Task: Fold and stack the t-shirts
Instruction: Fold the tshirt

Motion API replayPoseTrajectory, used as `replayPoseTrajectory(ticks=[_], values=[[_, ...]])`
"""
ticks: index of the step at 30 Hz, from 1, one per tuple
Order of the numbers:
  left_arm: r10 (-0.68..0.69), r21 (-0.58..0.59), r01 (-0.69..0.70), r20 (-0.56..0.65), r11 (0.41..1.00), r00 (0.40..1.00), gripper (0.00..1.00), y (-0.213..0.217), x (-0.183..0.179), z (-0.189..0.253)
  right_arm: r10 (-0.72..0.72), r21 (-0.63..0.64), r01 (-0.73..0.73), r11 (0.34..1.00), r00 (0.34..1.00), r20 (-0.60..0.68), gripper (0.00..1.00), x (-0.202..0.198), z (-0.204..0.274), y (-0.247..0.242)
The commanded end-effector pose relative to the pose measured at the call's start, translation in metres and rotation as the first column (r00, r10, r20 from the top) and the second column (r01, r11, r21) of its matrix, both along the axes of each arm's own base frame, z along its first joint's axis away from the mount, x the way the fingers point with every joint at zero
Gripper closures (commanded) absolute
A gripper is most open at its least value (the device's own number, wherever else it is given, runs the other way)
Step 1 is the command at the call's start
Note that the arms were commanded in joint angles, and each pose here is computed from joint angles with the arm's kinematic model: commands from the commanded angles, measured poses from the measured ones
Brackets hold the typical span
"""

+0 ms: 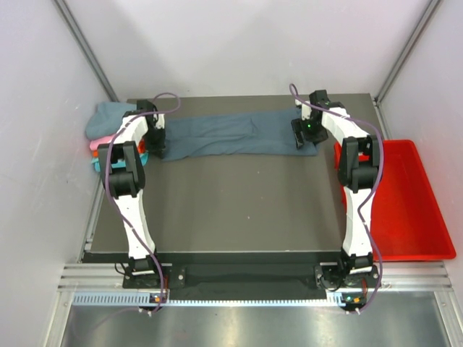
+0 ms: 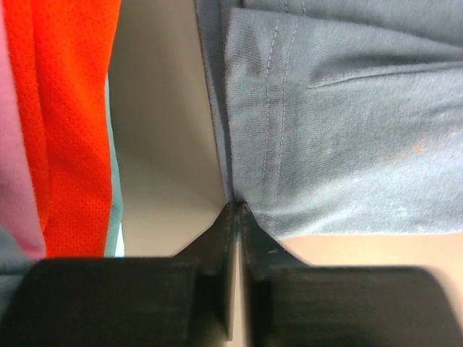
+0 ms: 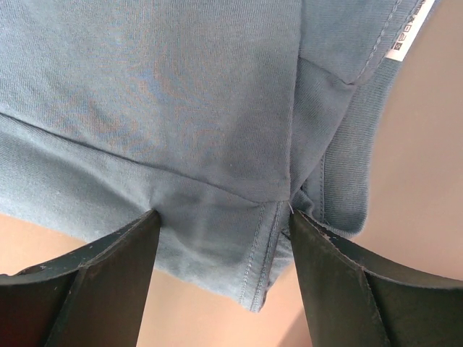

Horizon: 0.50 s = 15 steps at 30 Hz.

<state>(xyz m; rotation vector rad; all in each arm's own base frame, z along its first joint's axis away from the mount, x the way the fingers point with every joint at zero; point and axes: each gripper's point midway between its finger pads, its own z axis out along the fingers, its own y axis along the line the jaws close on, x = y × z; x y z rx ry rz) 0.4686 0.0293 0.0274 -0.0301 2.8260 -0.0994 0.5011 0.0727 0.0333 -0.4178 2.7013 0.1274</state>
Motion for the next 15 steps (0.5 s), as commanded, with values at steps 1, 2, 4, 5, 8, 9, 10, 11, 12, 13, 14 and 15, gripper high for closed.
replayPoseTrajectory(ticks=[1,2,4,5,8,9,10,11,12,13,14,15], values=[[-0.015,-0.013,0.015,-0.027,1.000,1.000,0.83,-0.004,-0.016,0.013,-0.015,-0.020,0.015,1.000,1.000,0.018,0.28,0.007,0.008,-0.006],[-0.011,-0.013,0.010,-0.021,1.000,1.000,0.60,-0.004,-0.015,0.015,-0.015,-0.020,0.015,1.000,1.000,0.013,0.28,0.006,0.007,-0.006],[0.000,-0.022,0.000,0.000,1.000,1.000,0.51,-0.005,-0.014,0.024,-0.012,-0.018,0.012,1.000,1.000,0.011,0.28,0.005,0.007,-0.005],[0.000,-0.027,0.000,0.004,1.000,1.000,0.50,-0.006,-0.015,0.026,-0.012,-0.019,0.013,1.000,1.000,0.011,0.28,0.005,0.007,-0.005],[0.003,-0.058,-0.003,0.001,0.998,1.000,0.48,-0.010,-0.018,0.028,-0.013,-0.015,0.013,1.000,1.000,0.015,0.28,0.005,0.009,-0.005],[0.007,-0.068,-0.007,-0.002,0.998,1.000,0.48,-0.011,-0.019,0.027,-0.010,-0.015,0.010,1.000,1.000,0.017,0.28,0.005,0.009,-0.003],[0.006,-0.075,-0.007,-0.012,0.997,1.000,0.48,-0.012,-0.020,0.023,-0.012,-0.016,0.012,1.000,1.000,0.017,0.28,0.006,0.009,-0.004],[0.008,-0.091,-0.009,-0.017,0.996,1.000,0.48,-0.013,-0.021,0.022,-0.012,-0.017,0.012,1.000,1.000,0.014,0.28,0.005,0.007,-0.004],[0.009,-0.096,-0.012,-0.025,0.995,1.000,0.49,-0.015,-0.022,0.019,-0.007,-0.015,0.007,1.000,1.000,0.017,0.28,0.005,0.009,-0.002],[0.012,-0.096,-0.015,-0.024,0.995,1.000,0.51,-0.014,-0.021,0.020,-0.008,-0.015,0.008,1.000,1.000,0.018,0.28,0.006,0.009,-0.002],[0.021,-0.073,-0.022,-0.019,0.997,1.000,0.53,-0.010,-0.021,0.022,-0.004,-0.013,0.005,1.000,1.000,0.018,0.28,0.006,0.009,-0.001],[0.034,-0.056,-0.034,-0.004,0.998,0.999,0.53,-0.007,-0.019,0.028,-0.002,-0.010,0.002,1.000,1.000,0.021,0.28,0.005,0.011,0.001]])
